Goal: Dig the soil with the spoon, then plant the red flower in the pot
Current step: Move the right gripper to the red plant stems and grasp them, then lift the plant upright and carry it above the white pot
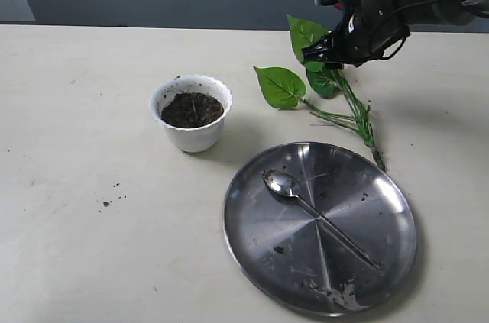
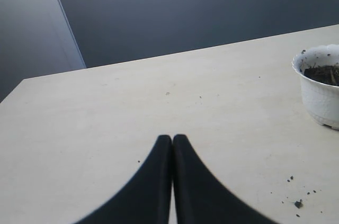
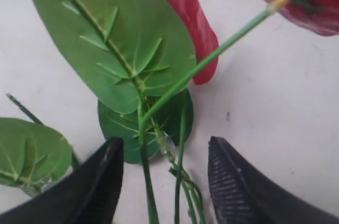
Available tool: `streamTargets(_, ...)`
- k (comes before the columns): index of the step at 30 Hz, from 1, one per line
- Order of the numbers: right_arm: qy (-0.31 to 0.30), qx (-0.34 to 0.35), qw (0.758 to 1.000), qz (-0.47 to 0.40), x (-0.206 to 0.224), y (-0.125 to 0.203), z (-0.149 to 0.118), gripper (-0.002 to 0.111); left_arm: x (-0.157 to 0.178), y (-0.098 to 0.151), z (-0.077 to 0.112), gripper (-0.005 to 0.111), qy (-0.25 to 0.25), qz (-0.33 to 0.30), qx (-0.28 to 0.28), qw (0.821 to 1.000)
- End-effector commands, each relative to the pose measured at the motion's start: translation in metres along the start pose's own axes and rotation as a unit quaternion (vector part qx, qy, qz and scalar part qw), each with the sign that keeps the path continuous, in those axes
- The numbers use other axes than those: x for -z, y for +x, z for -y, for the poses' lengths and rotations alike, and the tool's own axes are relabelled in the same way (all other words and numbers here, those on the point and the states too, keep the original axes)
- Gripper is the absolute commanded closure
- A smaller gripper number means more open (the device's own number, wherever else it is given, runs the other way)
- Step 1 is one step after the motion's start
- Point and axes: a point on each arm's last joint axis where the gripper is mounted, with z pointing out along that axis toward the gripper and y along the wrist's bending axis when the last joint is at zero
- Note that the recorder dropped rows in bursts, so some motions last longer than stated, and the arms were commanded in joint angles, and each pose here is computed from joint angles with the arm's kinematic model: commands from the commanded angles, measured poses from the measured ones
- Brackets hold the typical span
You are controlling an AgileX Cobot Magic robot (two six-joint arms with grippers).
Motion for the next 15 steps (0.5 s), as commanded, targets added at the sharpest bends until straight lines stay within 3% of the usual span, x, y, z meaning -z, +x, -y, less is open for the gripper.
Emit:
streamTargets(1,-0.013,0.008,1.000,-0.014,-0.016,-0.001,-0.002,0.060,0.000,-0.001,0.000,0.105,0.002,0.003,0.004,1.000)
streamTargets(6,-0.010,0.011,0.999,-0.038,-0.033,0.004,-0.004,0.065,0.000,-0.001,0.000,0.105,0.002,0.003,0.004,1.000)
streamTargets(10,-0.005,0.011,0.998,-0.059,-0.035,0.005,-0.003,0.108,0.000,-0.001,0.000,0.105,0.002,0.003,0.004,1.000)
streamTargets(15,-0.009,0.003,1.000,0.019,0.005,-0.025,0.002,0.108,0.000,-0.001,0.000,0.105,0.002,0.003,0.004,1.000)
